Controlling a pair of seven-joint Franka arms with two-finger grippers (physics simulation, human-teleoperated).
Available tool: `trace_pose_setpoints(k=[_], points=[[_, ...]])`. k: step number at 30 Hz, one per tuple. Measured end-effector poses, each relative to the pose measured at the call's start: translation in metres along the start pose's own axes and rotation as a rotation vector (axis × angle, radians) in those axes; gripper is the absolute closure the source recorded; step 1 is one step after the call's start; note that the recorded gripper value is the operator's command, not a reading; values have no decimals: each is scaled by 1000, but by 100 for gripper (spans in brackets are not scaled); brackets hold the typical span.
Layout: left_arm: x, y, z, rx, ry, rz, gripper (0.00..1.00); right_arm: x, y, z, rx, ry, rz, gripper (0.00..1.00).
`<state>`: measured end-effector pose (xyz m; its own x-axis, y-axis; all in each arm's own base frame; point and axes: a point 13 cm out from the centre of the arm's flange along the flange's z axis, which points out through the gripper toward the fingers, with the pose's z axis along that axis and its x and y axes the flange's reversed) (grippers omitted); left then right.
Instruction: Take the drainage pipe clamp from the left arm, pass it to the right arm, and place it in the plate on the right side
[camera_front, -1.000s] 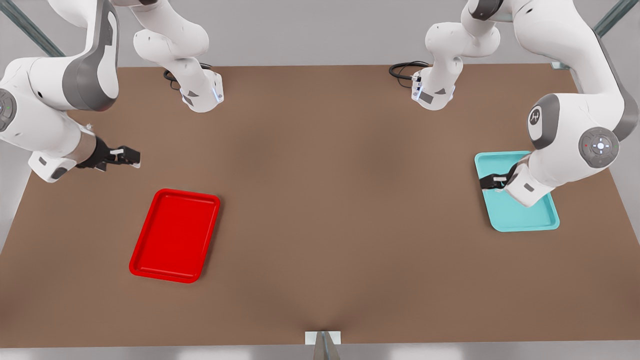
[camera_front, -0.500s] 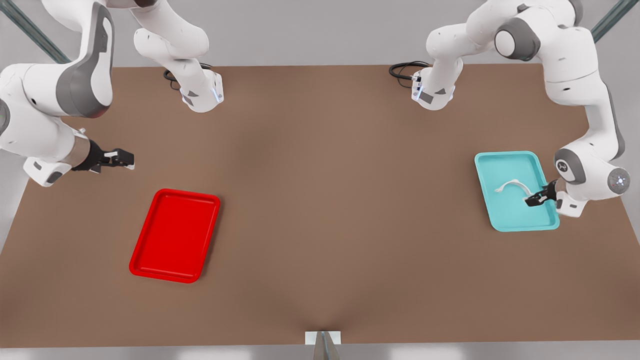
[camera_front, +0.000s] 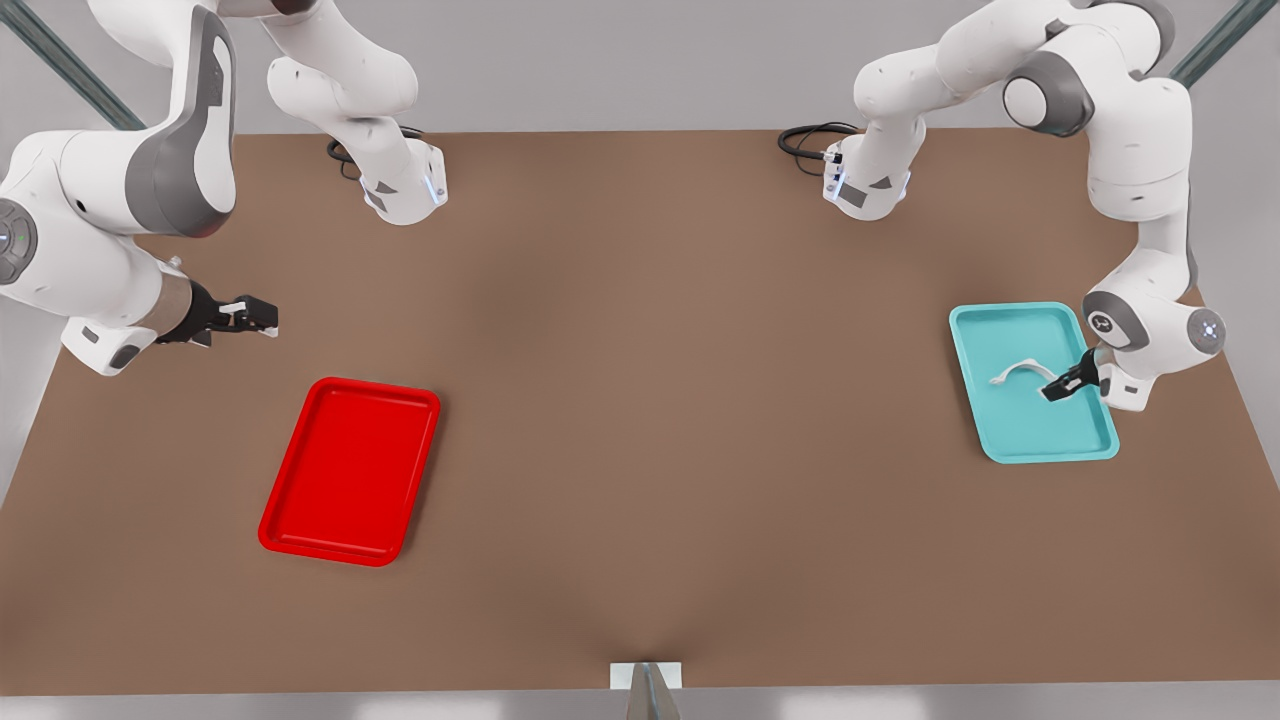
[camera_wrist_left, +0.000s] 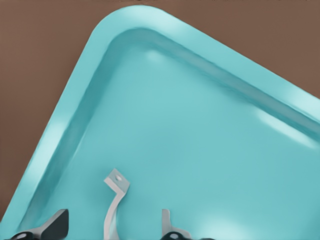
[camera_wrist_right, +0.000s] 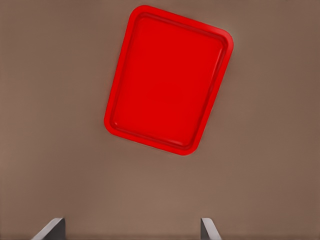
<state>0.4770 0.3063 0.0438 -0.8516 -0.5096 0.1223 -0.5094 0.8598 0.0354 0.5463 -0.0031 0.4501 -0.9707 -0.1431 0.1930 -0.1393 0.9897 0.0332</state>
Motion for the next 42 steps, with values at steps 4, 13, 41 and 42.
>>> trace_pose_setpoints(k=[4, 13, 41, 42], points=[[5, 1, 6, 0, 3, 28, 26, 0, 3, 1, 1, 3, -8, 0], [10, 1, 9, 1, 19, 72, 55, 0, 5, 3, 0, 10, -16, 0], [49, -363, -145, 27, -141, 627, 79, -17, 22, 1, -10, -10, -50, 0], [66, -411, -155, 26, -148, 676, 79, -35, 46, 3, -12, -16, -90, 0]])
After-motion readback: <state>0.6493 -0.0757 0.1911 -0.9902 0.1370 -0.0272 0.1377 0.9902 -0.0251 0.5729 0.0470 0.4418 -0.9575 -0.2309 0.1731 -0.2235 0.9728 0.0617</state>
